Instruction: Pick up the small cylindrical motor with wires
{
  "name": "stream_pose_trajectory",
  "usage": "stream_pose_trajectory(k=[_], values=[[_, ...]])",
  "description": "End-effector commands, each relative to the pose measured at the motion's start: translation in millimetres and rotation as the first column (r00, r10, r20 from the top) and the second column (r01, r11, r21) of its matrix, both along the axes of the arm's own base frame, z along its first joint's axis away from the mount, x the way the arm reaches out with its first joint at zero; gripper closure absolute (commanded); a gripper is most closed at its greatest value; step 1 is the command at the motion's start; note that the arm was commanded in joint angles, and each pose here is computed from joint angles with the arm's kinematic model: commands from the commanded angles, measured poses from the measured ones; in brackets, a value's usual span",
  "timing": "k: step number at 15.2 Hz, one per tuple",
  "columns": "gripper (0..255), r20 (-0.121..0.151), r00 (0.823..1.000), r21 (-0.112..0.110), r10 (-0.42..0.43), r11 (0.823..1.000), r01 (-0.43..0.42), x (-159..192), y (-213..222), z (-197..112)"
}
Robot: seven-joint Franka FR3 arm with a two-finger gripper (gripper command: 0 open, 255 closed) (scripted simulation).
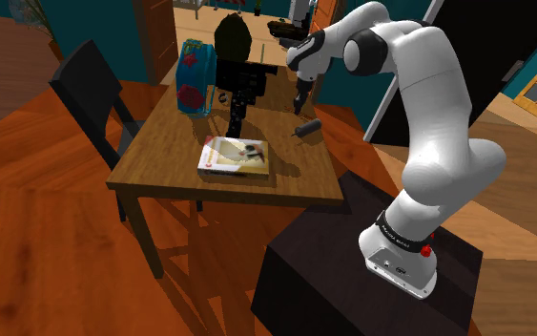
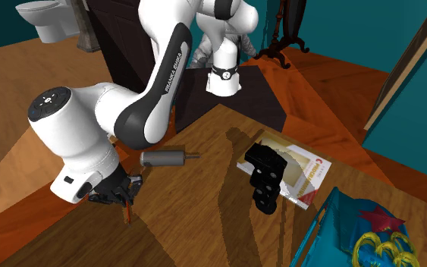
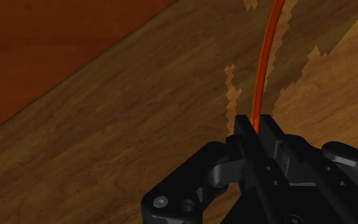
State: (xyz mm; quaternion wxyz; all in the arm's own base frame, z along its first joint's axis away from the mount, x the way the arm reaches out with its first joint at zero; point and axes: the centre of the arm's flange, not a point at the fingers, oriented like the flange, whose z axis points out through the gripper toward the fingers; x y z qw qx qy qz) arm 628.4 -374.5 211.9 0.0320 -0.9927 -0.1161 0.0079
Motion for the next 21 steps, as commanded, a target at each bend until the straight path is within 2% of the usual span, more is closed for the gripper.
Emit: stream_pose_trajectory(k=[1,4,19,21], values=[[255,-0.007,1.000,0.007,0.002,1.000,-0.002,-0.1,2.6,-5.0],[255,-0.006,1.000,0.007,0.002,1.000,-0.002,-0.2,4.0,-5.4],[255,-0.006,1.000,0.007,0.002,1.000,-0.002,-0.2,4.0,73.8],[255,-0.006,1.000,0.007,0.002,1.000,-0.002,-0.2,4.0,74.6]])
